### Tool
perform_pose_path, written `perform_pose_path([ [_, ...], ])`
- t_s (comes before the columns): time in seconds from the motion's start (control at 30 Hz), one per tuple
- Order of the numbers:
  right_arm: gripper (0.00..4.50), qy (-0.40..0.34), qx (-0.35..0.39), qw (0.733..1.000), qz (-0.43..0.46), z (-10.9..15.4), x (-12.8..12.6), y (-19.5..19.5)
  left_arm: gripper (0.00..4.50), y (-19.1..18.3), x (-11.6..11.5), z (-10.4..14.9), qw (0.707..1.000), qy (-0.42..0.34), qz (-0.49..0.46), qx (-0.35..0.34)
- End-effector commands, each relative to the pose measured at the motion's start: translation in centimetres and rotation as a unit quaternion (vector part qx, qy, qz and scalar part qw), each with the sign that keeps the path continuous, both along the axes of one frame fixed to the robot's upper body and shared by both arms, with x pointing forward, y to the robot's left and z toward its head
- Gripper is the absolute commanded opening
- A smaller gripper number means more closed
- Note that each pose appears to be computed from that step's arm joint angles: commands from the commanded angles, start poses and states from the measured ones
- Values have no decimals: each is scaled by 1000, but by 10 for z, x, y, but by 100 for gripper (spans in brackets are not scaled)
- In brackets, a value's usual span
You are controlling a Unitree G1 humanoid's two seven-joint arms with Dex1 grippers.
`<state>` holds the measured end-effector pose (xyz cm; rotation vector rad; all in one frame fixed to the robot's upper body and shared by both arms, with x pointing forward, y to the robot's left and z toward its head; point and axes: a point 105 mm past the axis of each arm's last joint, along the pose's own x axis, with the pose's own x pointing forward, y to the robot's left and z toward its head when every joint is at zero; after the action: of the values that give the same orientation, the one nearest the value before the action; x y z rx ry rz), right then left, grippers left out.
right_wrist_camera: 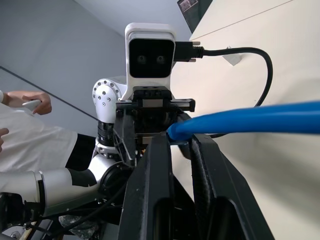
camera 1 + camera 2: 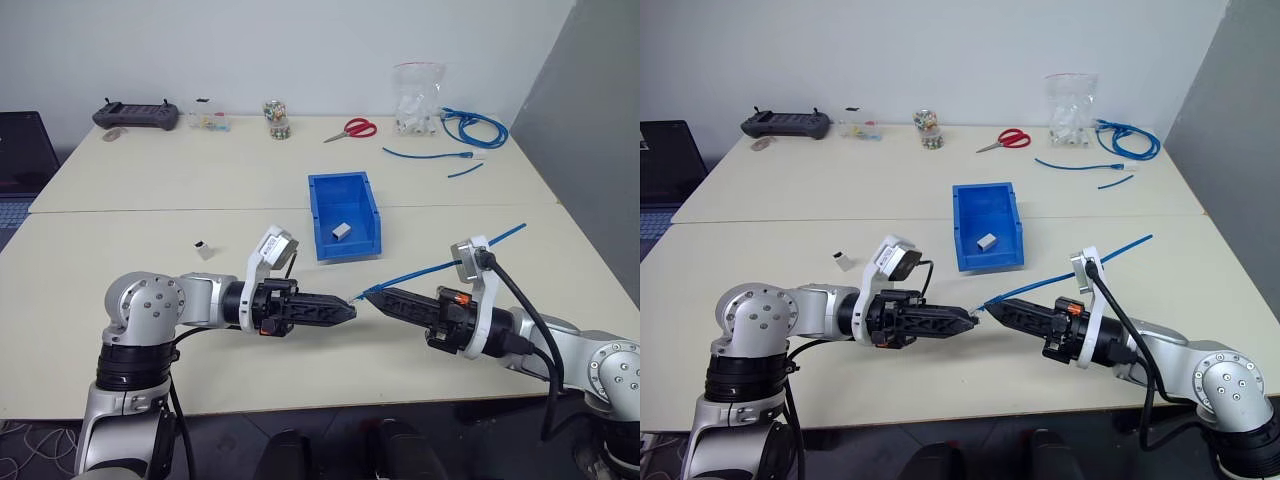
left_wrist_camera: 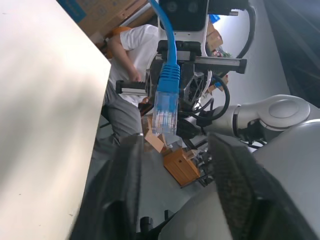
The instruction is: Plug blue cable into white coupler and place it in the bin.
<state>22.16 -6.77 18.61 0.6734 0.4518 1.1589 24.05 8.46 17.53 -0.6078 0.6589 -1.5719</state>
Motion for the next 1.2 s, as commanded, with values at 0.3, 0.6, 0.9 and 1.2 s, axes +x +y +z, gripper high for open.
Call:
perform_pose_path([
  [0.3,22,-12,2,1000,28,4,-5,3,336,-7,3,8,999,-38,3,-4],
  [0.6,22,-14,-2,1000,23,3,-3,2,219,-7,3,10,999,-39,-5,-6],
  [0.9,22,-18,-5,1000,12,3,0,0,48,-6,2,11,999,-41,-10,-4],
  [1.2,105,-14,9,1000,10,5,0,1,24,-10,3,8,999,-39,-12,1],
])
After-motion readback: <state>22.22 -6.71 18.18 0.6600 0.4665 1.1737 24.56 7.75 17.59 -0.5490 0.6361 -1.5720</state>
